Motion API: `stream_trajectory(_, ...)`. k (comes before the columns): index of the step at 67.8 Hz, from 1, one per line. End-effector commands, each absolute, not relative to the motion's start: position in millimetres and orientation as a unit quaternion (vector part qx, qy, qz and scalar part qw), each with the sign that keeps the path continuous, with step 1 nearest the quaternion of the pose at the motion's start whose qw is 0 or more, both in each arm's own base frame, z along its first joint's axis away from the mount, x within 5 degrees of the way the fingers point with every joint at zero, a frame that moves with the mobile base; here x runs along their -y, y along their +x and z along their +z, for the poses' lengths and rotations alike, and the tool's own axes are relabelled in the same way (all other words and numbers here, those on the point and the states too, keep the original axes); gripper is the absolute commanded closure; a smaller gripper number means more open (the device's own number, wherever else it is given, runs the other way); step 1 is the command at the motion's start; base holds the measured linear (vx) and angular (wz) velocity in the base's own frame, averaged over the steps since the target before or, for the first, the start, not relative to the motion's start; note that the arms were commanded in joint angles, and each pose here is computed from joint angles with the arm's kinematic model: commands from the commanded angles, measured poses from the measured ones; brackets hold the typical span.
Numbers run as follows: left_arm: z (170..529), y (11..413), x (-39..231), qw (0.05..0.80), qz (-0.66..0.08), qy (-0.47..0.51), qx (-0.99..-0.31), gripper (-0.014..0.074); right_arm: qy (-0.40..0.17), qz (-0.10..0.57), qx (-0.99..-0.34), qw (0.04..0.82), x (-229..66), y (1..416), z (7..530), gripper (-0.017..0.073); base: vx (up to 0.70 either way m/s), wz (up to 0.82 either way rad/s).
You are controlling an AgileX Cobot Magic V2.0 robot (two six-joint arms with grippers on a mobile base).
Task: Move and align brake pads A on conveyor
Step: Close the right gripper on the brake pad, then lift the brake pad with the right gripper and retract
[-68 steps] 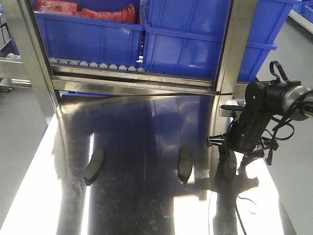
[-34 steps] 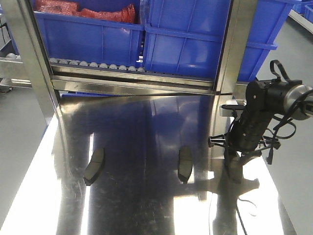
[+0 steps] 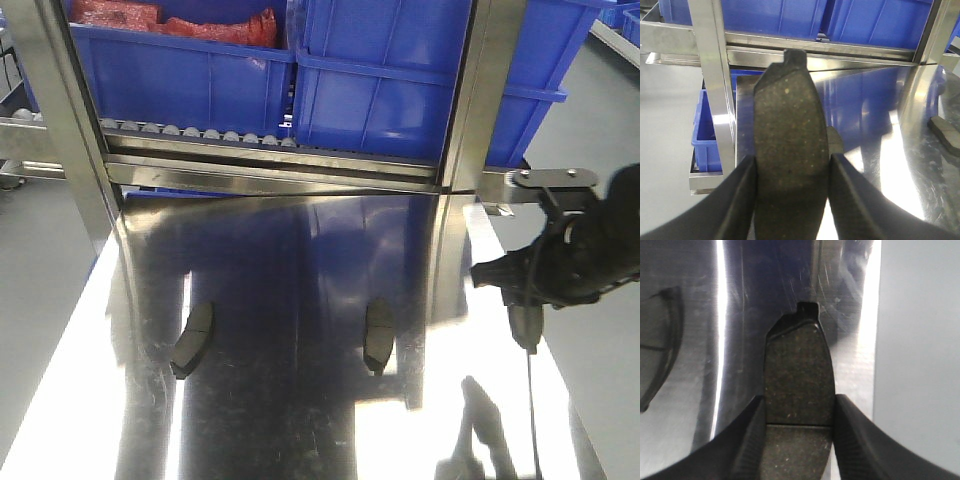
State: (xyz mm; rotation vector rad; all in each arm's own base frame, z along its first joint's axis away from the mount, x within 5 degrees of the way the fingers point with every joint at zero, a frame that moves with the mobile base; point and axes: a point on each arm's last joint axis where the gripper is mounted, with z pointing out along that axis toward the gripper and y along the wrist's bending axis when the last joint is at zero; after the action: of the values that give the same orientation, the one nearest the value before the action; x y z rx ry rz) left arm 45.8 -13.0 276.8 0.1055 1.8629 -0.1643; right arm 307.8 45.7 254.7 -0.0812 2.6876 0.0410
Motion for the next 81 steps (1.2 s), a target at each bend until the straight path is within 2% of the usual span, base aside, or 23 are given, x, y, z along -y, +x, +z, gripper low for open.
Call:
stream_trajectory(1,294,47,13,0.638,-0.077,0.037,-0.766,0.0599,-0.040,0.020,-0.948,0.314,-42,285,288,0.0566,0.00,0.00)
stream_trajectory(28,294,47,13,0.638,-0.077,0.037,-0.766,0.0599,-0.028,0.058,-0.879,0.472,-27,171,316,0.0566,0.00,0.00)
stream_trajectory(47,294,47,13,0.638,-0.077,0.037,-0.766,0.0599,-0.038,0.068,-0.833,0.548,-17,104,314,0.0566,0.00,0.00)
stream_trajectory(65,294,47,13,0.638,-0.077,0.037,-0.766,0.0599,-0.037,0.074,-0.793,0.603,-12,67,303,0.0566,0.00,0.00)
stream_trajectory(81,294,47,13,0.638,-0.077,0.037,-0.766,0.0599,-0.038,0.072,-0.768,0.635,-9,51,303,0.0566,0.00,0.00)
